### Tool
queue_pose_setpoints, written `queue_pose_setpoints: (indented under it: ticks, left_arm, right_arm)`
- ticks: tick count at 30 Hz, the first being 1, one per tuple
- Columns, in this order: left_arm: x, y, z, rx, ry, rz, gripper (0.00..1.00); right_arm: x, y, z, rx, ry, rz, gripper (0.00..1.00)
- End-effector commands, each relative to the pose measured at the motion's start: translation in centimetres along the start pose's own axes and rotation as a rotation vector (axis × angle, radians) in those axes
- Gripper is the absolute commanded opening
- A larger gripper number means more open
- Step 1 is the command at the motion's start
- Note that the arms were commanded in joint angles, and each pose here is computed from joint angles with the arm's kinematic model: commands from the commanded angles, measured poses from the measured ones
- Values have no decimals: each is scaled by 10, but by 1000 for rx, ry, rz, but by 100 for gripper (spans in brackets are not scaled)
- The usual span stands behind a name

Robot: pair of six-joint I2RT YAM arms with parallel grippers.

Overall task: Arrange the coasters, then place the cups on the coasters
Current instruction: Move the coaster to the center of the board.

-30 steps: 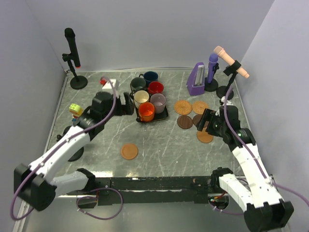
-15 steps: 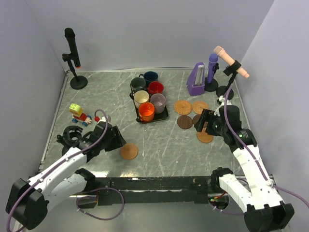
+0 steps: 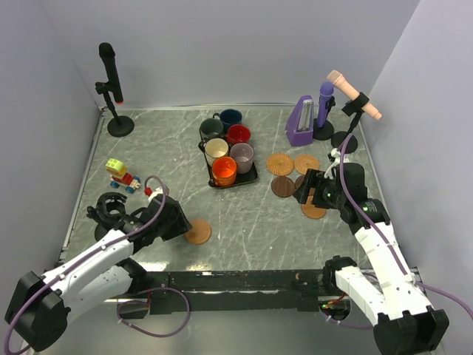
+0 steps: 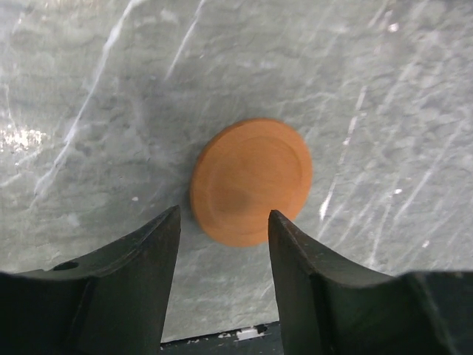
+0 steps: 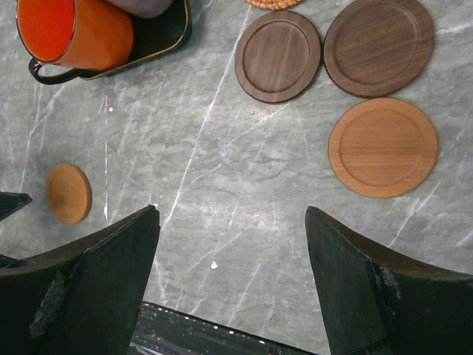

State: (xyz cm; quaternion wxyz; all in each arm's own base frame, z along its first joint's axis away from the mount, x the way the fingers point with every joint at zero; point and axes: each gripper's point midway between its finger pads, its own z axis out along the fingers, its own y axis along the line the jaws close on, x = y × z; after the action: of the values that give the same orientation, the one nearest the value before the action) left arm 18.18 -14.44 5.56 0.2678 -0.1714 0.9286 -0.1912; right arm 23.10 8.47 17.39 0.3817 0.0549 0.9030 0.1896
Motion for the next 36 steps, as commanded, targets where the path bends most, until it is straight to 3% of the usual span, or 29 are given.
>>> queue_pose_setpoints:
  ticks: [1,19,28,36]
  left_arm:
    - [7,5,9,-23,9,-15,53]
    - [30,-18,32,16,61,63,26]
    - [46,-55,53,47,86,133,25]
    - [68,-130,79,133,116,209,28]
  right_arm:
    - [-8,7,1,-39,-38,-26,86]
    - [2,3,1,-25,-11,-19,86]
    - [10,4,5,-43,7,-10,86]
    - [21,0,7,-41,32,-4,86]
